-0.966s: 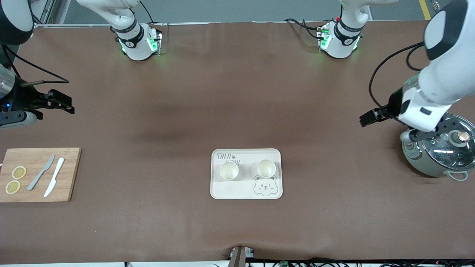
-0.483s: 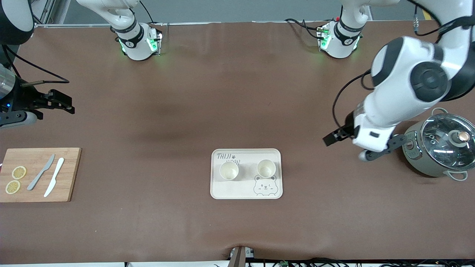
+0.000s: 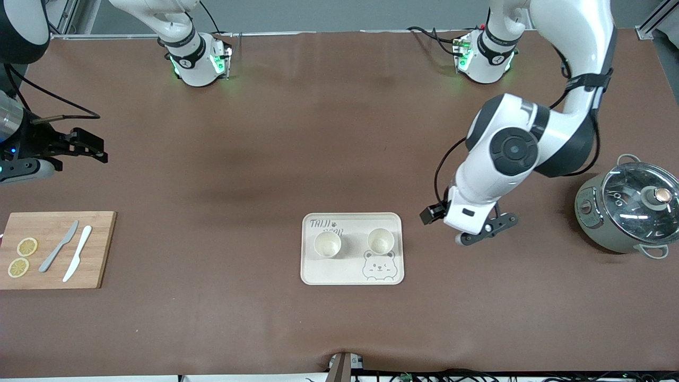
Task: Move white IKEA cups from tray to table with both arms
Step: 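Reach the left gripper to one cup while the right gripper reaches the other, then lower both grippers around the white cups and close them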
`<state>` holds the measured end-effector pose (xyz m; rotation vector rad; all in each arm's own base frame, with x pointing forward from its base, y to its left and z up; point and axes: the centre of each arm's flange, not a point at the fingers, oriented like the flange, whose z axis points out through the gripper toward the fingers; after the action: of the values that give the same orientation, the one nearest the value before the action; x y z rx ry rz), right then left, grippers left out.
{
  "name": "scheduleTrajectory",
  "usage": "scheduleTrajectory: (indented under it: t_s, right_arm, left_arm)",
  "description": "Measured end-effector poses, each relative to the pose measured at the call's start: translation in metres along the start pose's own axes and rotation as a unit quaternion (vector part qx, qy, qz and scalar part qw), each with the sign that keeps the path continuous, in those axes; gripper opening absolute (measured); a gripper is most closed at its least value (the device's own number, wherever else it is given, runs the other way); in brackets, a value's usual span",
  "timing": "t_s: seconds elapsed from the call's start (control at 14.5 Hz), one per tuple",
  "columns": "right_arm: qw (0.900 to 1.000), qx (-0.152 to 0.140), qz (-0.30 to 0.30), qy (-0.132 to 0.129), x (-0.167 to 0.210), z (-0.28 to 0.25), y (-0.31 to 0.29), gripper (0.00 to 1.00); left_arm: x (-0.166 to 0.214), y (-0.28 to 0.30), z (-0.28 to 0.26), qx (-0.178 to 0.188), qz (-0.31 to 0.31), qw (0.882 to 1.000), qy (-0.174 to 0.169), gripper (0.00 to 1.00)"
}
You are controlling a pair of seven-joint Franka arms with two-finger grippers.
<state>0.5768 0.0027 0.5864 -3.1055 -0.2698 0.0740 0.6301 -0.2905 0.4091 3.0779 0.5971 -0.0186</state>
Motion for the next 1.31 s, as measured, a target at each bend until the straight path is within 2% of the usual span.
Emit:
scheduleTrajectory:
  t_s: [0.28,0.55,0.9,1.1,1.31]
  right_arm:
    - [1.0,0.0,0.0,0.0,0.0,0.0,0.0,1.0]
    - [1.0,-0.002,-0.002,0.012,0.006,-0.002,-0.016,1.0]
    - [0.998,0.007,0.061,0.022,0.046,0.029,-0.104,1.0]
    - [0.994,0.034,0.105,0.022,0.064,0.054,-0.149,1.0]
    - [0.988,0.052,0.138,0.043,0.083,0.079,-0.189,1.0]
  left_arm:
    - [-0.019,0.029,0.052,0.025,0.013,1.0,-0.001,1.0]
    - [-0.027,0.049,0.1,0.019,0.012,1.0,0.001,1.0]
    - [-0.02,0.056,0.123,-0.007,-0.011,1.0,0.014,1.0]
    - [-0.019,0.061,0.133,-0.023,-0.024,0.999,0.022,1.0]
    - [-0.024,0.069,0.147,-0.035,-0.029,0.999,0.026,1.0]
